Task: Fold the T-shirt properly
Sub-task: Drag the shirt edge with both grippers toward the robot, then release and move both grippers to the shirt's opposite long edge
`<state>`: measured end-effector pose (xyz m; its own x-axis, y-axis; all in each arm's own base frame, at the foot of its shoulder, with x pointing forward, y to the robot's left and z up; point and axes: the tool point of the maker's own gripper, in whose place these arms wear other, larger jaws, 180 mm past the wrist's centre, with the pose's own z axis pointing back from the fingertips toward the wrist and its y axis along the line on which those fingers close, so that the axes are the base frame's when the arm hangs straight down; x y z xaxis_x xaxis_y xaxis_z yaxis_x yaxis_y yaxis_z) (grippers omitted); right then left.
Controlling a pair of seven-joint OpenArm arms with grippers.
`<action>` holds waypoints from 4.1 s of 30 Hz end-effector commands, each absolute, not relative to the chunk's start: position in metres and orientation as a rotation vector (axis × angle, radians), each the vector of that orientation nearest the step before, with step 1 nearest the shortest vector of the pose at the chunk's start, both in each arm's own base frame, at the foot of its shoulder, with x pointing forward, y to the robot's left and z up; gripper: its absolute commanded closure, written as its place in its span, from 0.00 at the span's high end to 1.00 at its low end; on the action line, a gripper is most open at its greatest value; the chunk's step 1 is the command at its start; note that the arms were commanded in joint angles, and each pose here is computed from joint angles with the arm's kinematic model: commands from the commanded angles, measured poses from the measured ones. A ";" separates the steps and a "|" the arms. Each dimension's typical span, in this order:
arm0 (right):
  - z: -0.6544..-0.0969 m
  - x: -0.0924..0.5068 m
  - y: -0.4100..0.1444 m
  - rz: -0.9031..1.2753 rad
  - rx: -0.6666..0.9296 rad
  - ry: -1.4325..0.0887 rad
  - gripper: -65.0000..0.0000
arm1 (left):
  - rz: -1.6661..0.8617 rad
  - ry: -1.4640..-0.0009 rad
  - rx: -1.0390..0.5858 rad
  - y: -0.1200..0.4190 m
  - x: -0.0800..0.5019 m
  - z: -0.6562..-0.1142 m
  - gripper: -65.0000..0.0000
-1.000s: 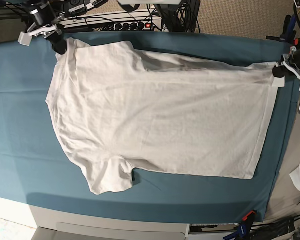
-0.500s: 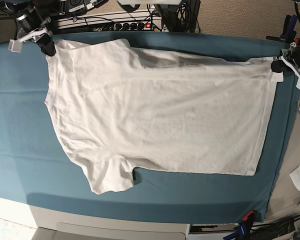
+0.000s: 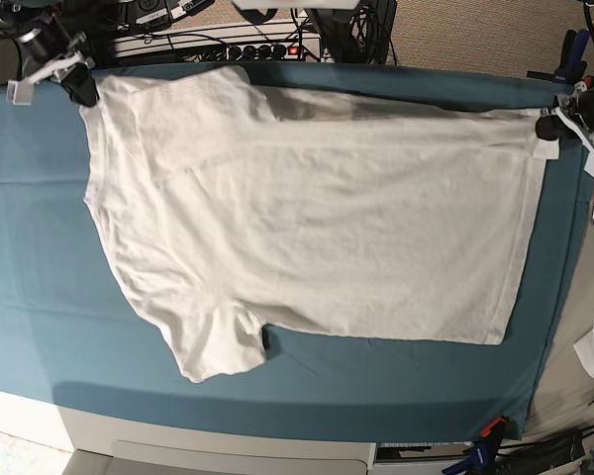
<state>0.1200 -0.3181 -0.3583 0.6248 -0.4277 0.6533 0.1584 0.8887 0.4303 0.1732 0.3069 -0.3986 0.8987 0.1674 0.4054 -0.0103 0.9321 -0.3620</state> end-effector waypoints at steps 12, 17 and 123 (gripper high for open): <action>-0.337 0.117 -0.340 -0.358 0.296 -0.895 0.00 | 0.049 -0.434 -0.297 0.318 0.164 -0.385 0.00; -0.337 0.117 -0.341 -0.357 0.296 -0.896 0.00 | 0.056 -0.405 -0.300 0.317 0.152 -0.391 0.00; -0.346 0.475 -0.271 -0.045 0.412 -0.954 0.00 | 0.043 -0.806 -0.054 0.357 0.344 -0.322 0.35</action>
